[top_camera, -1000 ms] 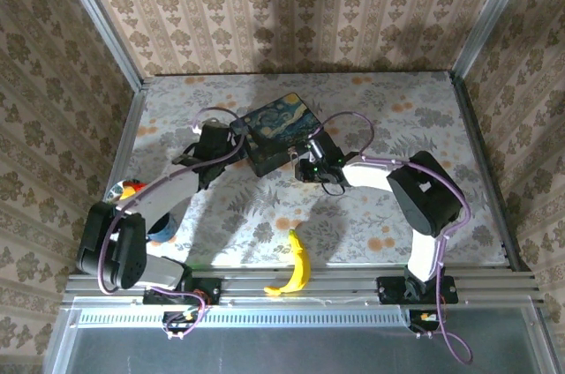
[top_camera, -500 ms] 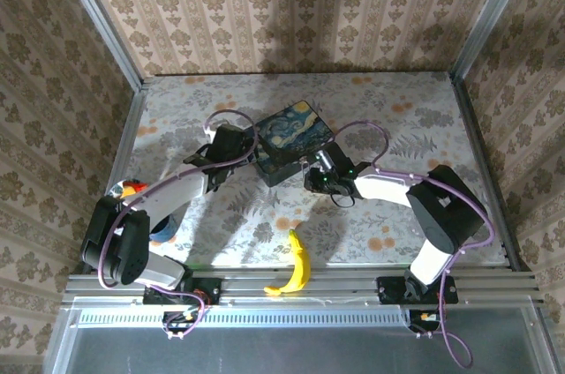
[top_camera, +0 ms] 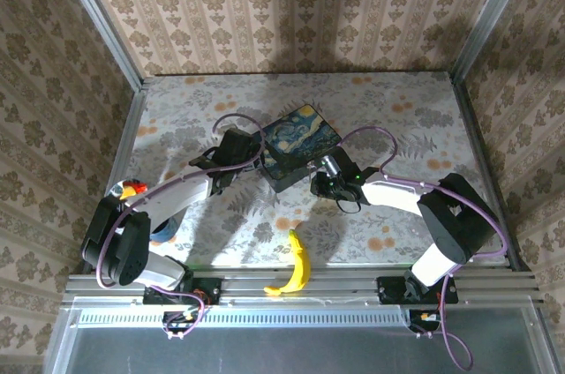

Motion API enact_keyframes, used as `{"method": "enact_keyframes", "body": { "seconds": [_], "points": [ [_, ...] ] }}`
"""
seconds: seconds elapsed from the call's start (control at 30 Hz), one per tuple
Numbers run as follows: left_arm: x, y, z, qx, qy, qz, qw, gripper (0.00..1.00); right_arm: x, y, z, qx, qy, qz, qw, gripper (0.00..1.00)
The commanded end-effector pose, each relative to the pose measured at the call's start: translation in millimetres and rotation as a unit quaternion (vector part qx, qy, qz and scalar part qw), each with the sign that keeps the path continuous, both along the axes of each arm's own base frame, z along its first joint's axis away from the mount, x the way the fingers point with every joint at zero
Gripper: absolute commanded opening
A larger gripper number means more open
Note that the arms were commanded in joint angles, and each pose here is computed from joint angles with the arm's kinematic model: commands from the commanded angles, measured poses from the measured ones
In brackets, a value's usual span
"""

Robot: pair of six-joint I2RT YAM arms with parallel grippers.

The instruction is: Unlock the padlock with the key

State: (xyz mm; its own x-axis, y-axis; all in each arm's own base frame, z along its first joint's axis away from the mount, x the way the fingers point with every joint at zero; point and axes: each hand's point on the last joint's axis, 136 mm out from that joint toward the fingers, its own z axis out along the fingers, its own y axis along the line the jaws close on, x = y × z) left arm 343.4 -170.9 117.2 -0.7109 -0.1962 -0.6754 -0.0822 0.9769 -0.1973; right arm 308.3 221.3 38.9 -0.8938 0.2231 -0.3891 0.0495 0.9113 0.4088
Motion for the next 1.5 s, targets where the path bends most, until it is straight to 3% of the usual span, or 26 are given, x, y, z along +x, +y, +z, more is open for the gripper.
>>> {"method": "enact_keyframes", "body": {
  "seconds": [0.0,0.53,1.47],
  "points": [
    [-9,2,-18,0.015,0.031,0.004,0.999,1.00,3,-7,8,-0.003,-0.016,-0.031,0.999,0.00],
    [-24,3,-55,0.049,0.075,-0.007,0.996,1.00,6,-7,5,0.026,-0.016,-0.069,0.997,0.00],
    [-34,-3,-66,0.052,0.083,-0.014,0.995,1.00,12,1,2,0.098,-0.023,-0.129,0.986,0.00]
  ]
}}
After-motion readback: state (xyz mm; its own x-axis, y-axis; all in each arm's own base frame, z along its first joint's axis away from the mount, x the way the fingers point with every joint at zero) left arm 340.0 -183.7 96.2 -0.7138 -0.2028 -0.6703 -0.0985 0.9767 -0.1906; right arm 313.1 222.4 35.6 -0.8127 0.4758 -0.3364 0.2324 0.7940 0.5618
